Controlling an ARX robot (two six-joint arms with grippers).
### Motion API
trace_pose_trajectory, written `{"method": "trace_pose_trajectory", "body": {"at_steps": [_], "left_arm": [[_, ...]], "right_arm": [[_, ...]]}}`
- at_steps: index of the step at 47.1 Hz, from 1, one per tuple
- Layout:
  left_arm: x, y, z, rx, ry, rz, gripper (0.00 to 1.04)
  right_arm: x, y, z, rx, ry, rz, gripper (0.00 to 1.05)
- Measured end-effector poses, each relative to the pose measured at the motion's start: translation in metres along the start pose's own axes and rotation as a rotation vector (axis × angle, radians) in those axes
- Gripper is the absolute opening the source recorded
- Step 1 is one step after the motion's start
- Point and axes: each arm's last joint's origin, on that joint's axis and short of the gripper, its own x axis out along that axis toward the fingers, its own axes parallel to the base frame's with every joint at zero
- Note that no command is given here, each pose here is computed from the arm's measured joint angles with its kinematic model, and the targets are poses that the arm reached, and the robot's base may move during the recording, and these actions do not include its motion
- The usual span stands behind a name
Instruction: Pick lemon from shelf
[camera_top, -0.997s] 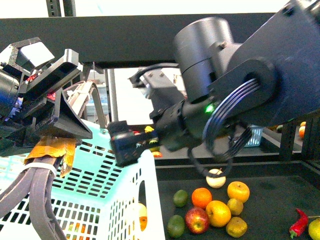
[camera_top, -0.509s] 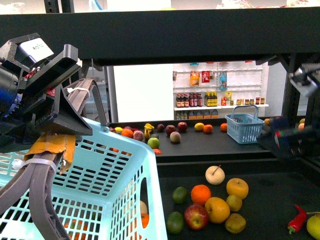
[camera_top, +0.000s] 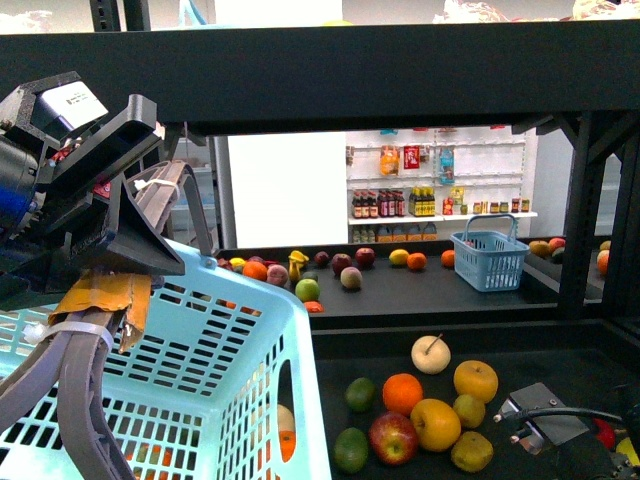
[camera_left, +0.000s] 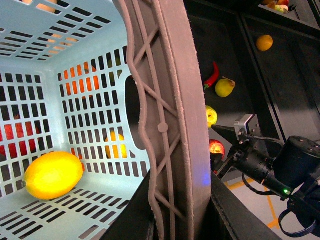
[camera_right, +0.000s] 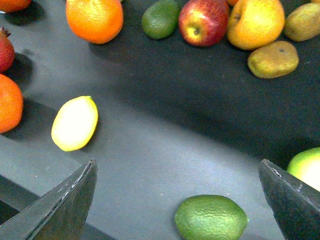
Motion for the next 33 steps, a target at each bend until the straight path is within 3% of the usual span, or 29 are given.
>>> {"method": "trace_pose_trajectory", "body": {"at_steps": [20, 33], "left_arm": [[0.0, 0.0, 0.0, 0.0, 0.0, 0.0, 0.17], [0.0, 0.0, 0.0, 0.0, 0.0, 0.0, 0.17]], "right_arm": [[0.025, 0.006, -0.024, 0.041, 0.027, 0.046, 0.97], [0.051, 0.054, -0.03, 0.033, 0.065, 0.147, 0.97]]}}
